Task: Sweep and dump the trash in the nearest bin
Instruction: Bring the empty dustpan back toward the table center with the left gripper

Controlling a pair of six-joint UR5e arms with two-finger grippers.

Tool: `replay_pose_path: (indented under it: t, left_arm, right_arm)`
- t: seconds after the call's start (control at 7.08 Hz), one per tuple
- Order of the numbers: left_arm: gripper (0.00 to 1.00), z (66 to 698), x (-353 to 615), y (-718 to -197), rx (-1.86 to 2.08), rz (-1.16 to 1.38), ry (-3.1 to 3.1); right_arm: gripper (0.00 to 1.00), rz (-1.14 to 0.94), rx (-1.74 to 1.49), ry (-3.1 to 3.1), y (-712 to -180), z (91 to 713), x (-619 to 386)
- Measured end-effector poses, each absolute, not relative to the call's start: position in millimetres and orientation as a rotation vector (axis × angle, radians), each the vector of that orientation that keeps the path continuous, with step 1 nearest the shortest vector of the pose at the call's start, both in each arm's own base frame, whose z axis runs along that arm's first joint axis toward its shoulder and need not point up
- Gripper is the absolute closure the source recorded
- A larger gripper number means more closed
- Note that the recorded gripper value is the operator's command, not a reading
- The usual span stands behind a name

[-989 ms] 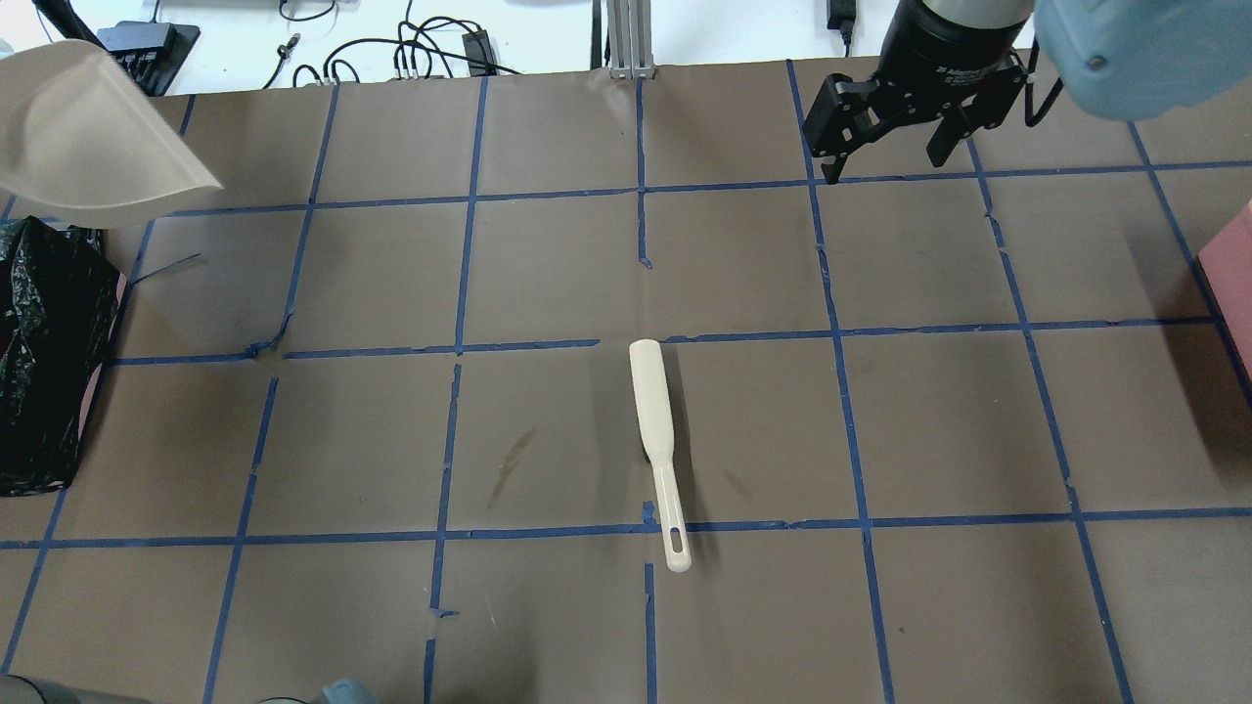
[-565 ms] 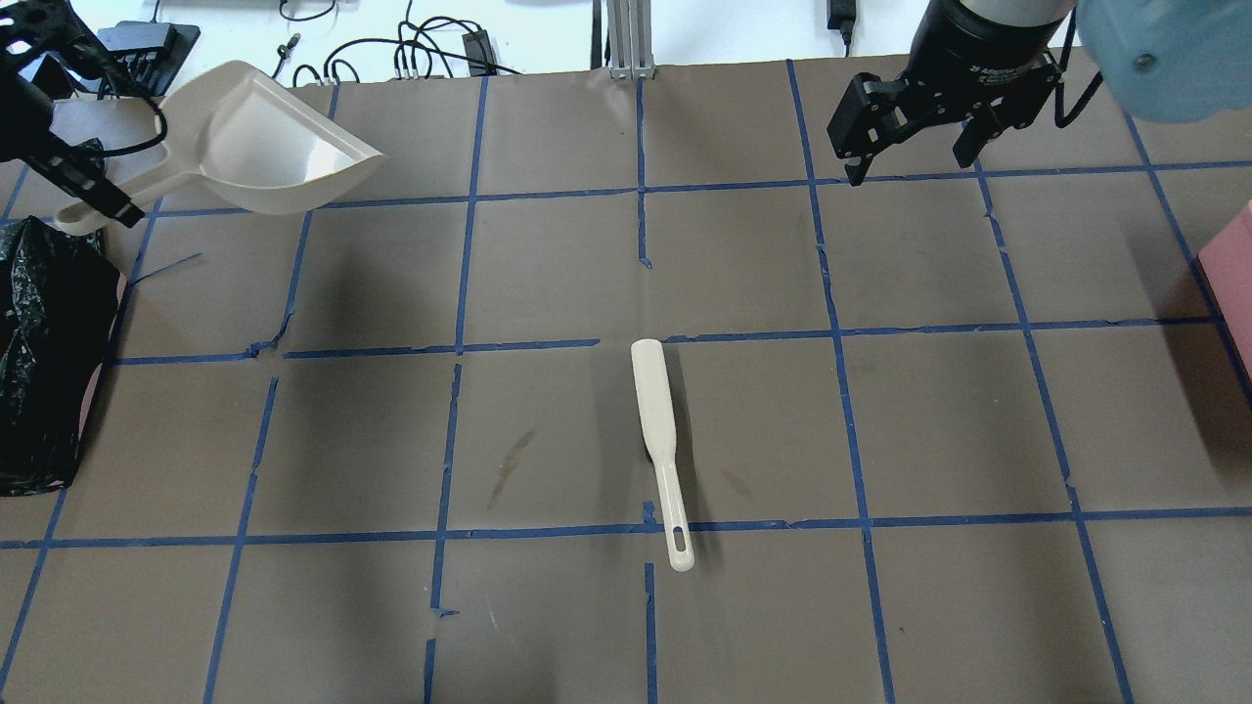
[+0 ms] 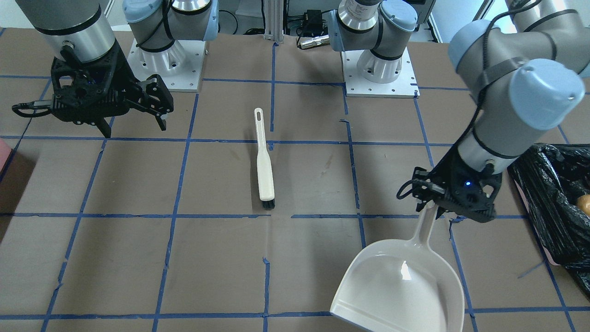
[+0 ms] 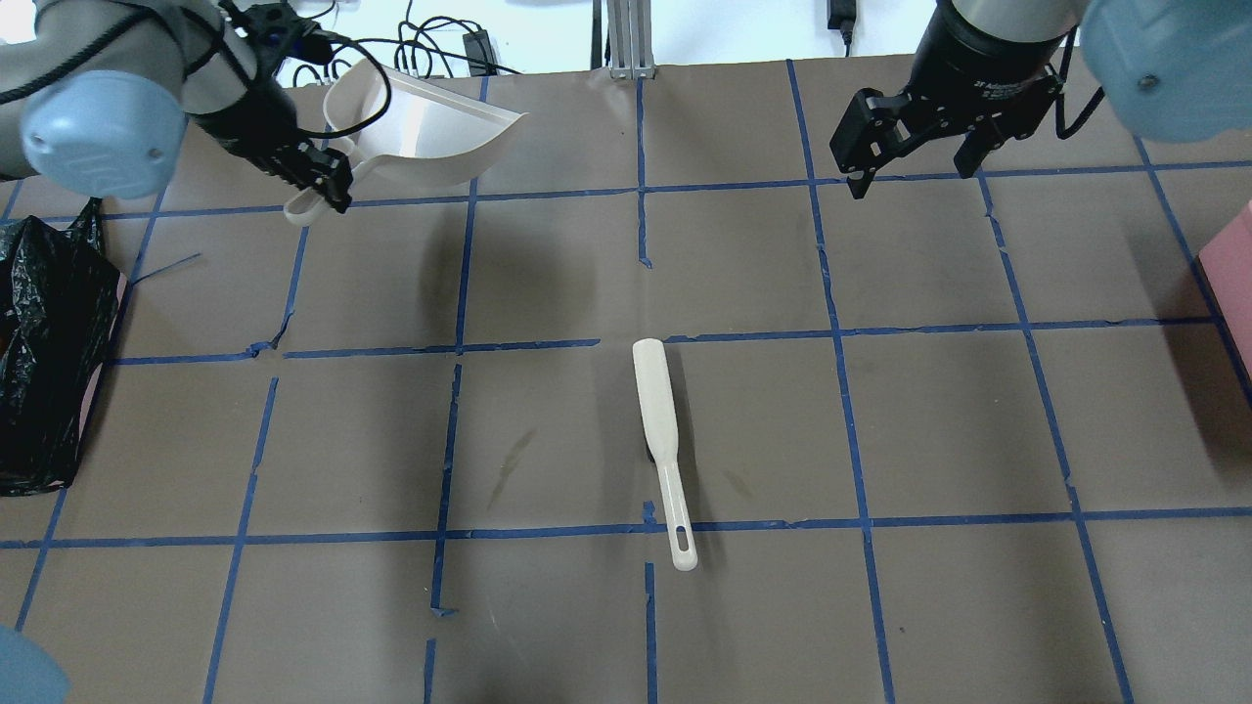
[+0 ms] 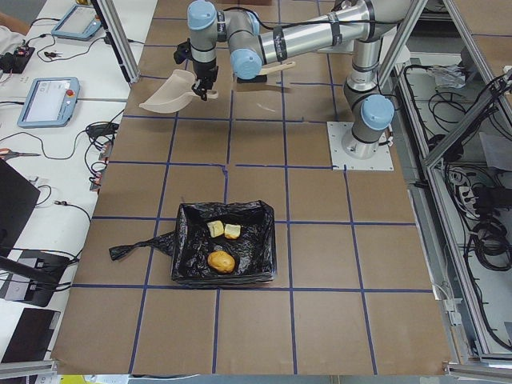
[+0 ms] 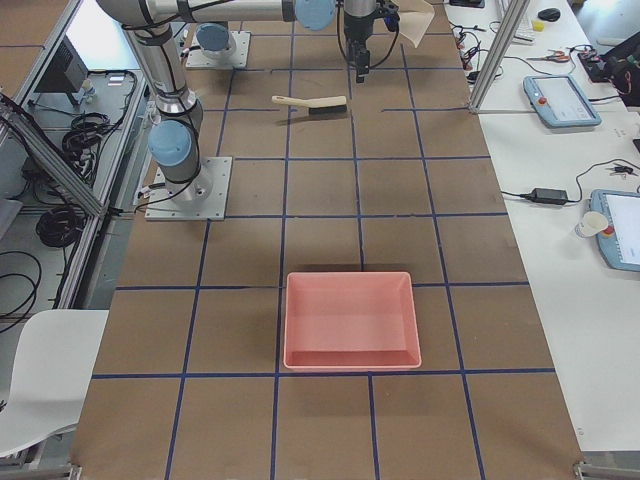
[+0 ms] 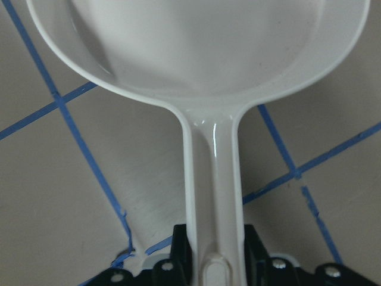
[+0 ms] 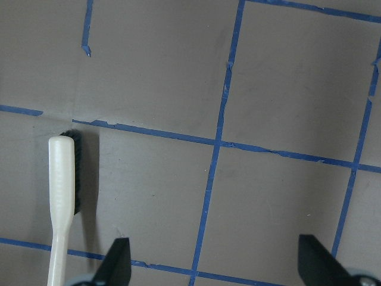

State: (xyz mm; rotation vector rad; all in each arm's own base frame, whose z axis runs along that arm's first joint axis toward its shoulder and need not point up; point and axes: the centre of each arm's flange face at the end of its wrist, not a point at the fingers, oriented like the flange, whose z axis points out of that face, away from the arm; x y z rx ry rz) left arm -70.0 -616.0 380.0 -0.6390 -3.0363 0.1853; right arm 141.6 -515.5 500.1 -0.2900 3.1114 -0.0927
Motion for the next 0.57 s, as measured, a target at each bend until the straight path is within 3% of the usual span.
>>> replay_pose_path:
  t: [0.57]
  left_arm:
    - [0.98, 314.8, -225.4, -615.9, -0.361, 0.218, -3.044]
  right_arm:
    - [0.00, -0.083, -0.305, 3.115, -498.5, 499.6, 145.3]
